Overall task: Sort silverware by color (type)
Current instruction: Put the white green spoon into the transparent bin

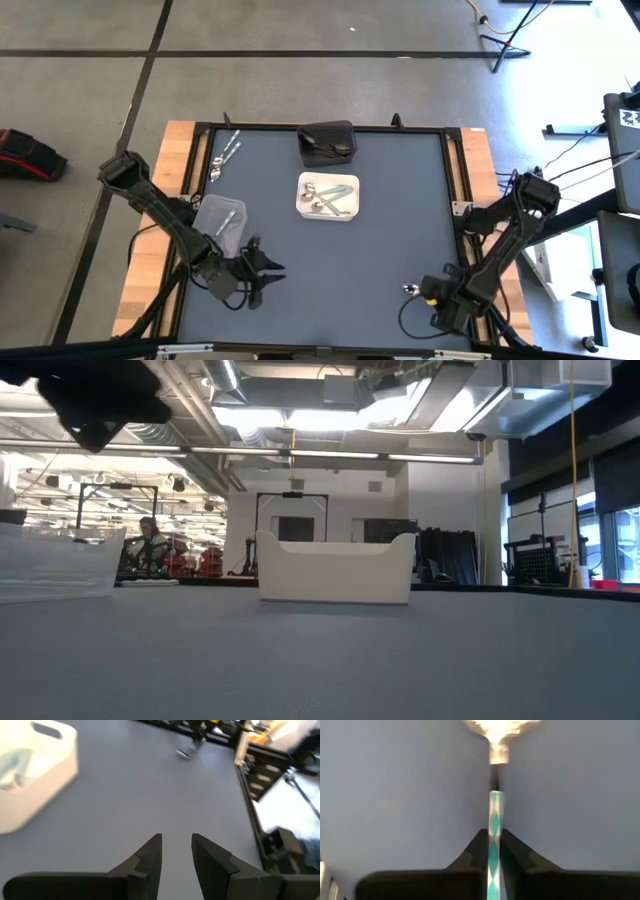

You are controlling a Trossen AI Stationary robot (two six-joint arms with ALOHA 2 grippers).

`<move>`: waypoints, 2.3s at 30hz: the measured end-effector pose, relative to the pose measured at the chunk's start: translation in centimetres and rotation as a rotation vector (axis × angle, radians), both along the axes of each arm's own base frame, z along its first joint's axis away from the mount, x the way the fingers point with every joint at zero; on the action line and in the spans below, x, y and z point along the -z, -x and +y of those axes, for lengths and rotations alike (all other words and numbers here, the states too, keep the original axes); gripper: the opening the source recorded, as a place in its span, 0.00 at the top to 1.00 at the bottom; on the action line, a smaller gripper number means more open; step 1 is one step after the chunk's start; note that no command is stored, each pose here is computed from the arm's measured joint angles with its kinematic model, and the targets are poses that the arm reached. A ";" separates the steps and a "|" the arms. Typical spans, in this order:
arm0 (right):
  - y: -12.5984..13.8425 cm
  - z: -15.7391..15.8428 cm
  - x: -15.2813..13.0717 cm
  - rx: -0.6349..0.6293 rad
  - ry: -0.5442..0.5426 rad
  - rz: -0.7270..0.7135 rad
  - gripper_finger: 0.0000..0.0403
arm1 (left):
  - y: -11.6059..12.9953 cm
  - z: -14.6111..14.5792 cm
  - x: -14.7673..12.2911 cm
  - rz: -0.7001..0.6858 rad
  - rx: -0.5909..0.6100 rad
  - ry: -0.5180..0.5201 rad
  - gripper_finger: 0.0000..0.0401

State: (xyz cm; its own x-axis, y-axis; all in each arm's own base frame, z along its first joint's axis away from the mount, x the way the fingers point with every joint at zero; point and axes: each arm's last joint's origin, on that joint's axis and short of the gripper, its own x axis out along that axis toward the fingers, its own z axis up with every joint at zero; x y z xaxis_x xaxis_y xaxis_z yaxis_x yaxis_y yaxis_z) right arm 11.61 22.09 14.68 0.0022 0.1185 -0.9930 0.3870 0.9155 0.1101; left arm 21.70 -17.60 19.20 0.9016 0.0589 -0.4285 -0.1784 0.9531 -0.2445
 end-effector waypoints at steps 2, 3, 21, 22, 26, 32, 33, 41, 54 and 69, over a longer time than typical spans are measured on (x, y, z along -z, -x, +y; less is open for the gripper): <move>-0.4 0.2 -0.4 -0.060 0.019 -0.091 0.97 | -0.4 0.3 0.1 -0.015 -0.037 -0.013 0.75; -0.8 0.1 -0.7 -0.079 0.033 -0.136 0.96 | -0.6 0.4 0.3 -0.018 -0.055 -0.024 0.75; -15.4 -6.2 -7.1 -0.475 0.562 -0.926 0.99 | -4.8 3.0 -0.6 -0.150 0.099 -0.338 0.75; -16.2 -6.9 -7.5 -0.499 0.563 -0.972 0.99 | -4.9 3.3 -0.6 -0.147 0.097 -0.351 0.75; -18.7 -9.3 -8.7 -0.577 0.504 -1.181 0.98 | -5.5 4.5 -0.7 -0.138 0.044 -0.405 0.75; -19.3 -12.1 -7.6 -0.650 0.487 -1.234 0.99 | -6.5 6.6 -0.9 -0.134 -0.036 -0.399 0.75; -19.3 -12.4 -7.3 -0.657 0.500 -1.228 0.98 | -6.7 6.9 -1.1 -0.136 -0.042 -0.405 0.75; -19.5 -13.4 -7.3 -0.712 0.566 -1.231 0.99 | -7.8 8.0 -2.1 -0.161 0.013 -0.398 0.62; -20.4 -15.2 -7.1 -0.664 0.577 -1.241 0.99 | -8.0 7.8 -3.0 -0.236 0.036 -0.489 0.57; -21.1 -15.1 -6.5 -0.632 0.609 -1.250 0.98 | -8.0 7.8 -3.4 -0.259 0.029 -0.526 0.82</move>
State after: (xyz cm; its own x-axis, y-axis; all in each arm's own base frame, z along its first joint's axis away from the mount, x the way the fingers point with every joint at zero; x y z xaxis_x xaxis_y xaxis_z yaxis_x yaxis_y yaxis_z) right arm 32.68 6.99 21.21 0.9571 0.0088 -0.2898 -0.1245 0.9152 -0.3833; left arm 29.70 -9.83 22.55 0.9775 0.1774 -0.1142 -0.1476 0.9618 0.2304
